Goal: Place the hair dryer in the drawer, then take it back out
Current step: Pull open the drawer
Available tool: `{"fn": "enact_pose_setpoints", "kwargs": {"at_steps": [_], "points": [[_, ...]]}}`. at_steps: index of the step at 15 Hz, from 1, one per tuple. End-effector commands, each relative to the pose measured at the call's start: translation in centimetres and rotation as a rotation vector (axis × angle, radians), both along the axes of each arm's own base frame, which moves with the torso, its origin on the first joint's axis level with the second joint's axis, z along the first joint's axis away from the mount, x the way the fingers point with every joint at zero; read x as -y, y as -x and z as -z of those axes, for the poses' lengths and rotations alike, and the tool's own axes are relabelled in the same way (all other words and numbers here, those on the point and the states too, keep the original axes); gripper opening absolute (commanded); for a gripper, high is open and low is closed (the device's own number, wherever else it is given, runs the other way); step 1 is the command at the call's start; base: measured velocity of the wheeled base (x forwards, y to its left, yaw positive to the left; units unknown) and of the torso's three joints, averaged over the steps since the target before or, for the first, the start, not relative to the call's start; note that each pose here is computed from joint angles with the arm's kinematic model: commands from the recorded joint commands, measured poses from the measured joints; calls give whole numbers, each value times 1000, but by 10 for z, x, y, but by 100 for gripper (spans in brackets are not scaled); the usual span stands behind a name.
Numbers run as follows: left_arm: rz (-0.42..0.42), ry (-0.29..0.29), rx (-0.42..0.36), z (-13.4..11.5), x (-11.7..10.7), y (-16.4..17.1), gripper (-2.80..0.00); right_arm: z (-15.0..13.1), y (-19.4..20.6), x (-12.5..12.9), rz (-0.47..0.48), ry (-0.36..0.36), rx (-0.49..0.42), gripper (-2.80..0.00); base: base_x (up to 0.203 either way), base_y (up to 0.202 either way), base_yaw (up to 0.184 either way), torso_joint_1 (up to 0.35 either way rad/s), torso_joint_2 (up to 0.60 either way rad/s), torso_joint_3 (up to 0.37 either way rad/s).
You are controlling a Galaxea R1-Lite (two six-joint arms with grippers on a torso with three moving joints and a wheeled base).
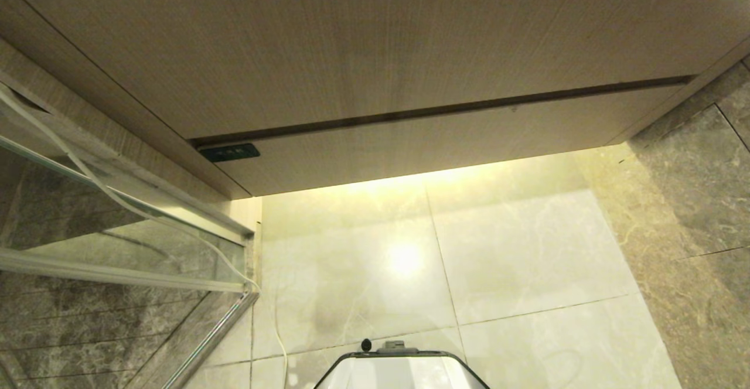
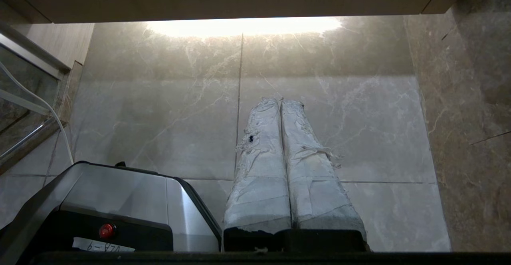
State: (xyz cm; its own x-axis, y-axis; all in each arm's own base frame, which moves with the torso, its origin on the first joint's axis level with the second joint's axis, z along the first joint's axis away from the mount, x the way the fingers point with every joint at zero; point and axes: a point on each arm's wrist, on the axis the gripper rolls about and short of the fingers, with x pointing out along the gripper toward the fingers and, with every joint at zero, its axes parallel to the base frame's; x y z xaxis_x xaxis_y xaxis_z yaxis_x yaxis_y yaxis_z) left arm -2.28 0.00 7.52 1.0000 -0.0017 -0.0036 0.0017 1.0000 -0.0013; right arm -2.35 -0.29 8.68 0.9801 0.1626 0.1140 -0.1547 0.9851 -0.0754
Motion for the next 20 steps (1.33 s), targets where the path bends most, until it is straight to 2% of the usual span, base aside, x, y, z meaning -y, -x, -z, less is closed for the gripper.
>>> {"fn": "enact_pose_setpoints", "kwargs": {"at_steps": [1,16,20], "points": [[0,0,-1,0,0,0,-280,12,0,0,-3,1,-2,-280,0,0,0,0,0,0],[0,0,-1,0,0,0,-280,12,0,0,-4,1,-2,-280,0,0,0,0,0,0],[0,0,-1,0,0,0,-280,9,1,0,-3,22,7,-280,0,0,0,0,0,0]]}}
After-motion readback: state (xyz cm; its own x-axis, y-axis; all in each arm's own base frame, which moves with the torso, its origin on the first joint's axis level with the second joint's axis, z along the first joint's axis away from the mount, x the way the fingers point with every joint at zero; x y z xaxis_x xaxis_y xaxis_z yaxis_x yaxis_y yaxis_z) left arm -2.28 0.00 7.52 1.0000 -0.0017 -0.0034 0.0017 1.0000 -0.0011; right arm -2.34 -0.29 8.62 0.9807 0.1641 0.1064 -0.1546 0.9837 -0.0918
